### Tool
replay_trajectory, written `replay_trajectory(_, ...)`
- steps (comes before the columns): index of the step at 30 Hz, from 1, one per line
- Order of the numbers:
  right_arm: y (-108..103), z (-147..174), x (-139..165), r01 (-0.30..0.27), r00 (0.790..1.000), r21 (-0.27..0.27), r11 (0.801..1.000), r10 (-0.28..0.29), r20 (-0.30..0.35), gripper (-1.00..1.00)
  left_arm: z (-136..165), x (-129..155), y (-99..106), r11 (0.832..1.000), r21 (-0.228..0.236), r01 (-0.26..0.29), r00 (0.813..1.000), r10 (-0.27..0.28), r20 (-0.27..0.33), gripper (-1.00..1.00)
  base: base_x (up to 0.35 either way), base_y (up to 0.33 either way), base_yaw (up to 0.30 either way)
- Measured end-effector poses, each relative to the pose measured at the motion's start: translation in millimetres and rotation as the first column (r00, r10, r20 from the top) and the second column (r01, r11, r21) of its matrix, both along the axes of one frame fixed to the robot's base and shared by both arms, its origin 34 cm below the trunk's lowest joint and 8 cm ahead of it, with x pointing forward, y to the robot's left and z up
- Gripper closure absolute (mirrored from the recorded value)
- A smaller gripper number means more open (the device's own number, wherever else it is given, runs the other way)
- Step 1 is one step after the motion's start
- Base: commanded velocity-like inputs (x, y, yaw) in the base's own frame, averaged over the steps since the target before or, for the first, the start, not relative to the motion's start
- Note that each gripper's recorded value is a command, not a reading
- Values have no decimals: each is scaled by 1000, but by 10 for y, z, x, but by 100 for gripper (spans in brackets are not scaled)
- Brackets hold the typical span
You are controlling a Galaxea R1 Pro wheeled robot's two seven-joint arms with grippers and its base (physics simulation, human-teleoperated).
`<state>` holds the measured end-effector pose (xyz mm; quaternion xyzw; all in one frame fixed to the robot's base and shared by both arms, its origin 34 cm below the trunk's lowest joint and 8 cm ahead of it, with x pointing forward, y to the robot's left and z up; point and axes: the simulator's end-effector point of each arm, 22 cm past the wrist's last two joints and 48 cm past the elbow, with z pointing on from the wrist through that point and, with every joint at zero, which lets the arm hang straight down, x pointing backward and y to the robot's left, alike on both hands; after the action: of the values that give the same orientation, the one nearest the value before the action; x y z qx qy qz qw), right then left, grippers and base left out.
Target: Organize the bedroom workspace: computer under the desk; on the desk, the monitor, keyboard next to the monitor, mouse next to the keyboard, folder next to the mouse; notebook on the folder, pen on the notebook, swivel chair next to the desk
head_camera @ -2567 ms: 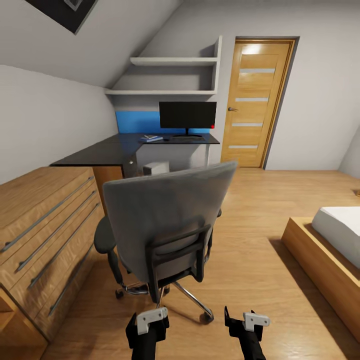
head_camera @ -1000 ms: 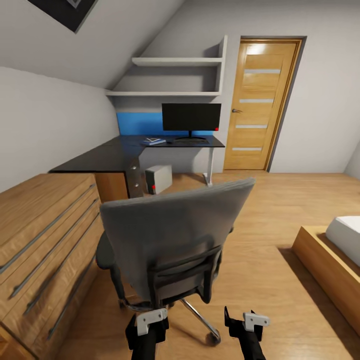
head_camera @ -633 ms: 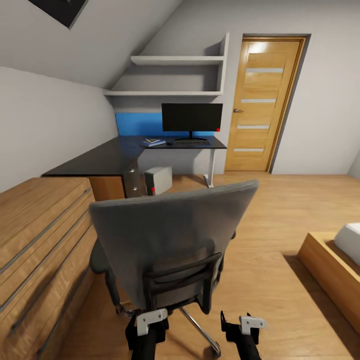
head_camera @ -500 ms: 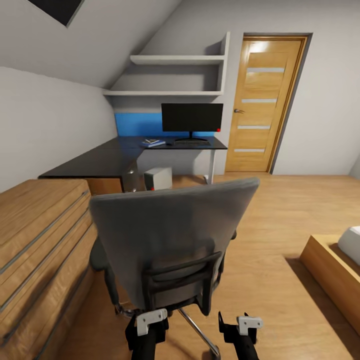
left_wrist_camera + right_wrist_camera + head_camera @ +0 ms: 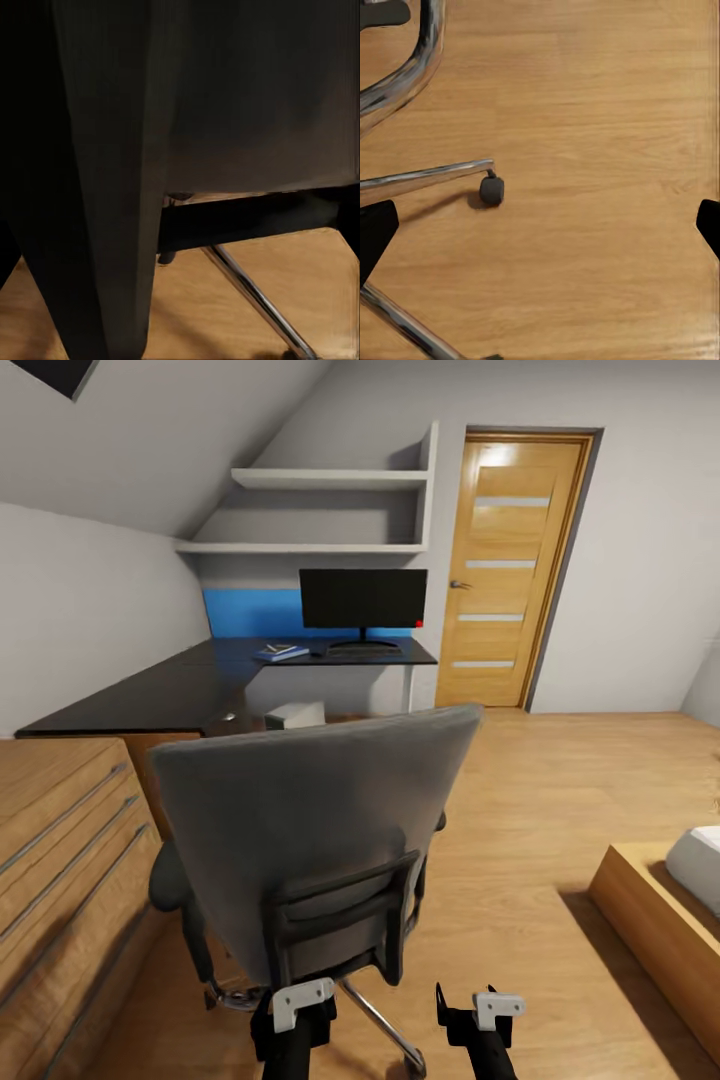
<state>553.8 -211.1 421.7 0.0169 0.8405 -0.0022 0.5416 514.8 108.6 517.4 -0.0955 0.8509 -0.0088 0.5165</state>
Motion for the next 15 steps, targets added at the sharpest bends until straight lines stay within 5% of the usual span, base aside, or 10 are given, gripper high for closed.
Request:
replay_trajectory(9,0,17,9,0,1000,0,1000,0,4,-100,24,7,-10,1000,1,5,1000,-5,7,-100,108,-15,-61)
replay_trajectory(15,0,16,9,0,1000,0,1000,0,4,-100,27,10,-12,1000,1,5,1000,-5,7,-100,-60,205,-2)
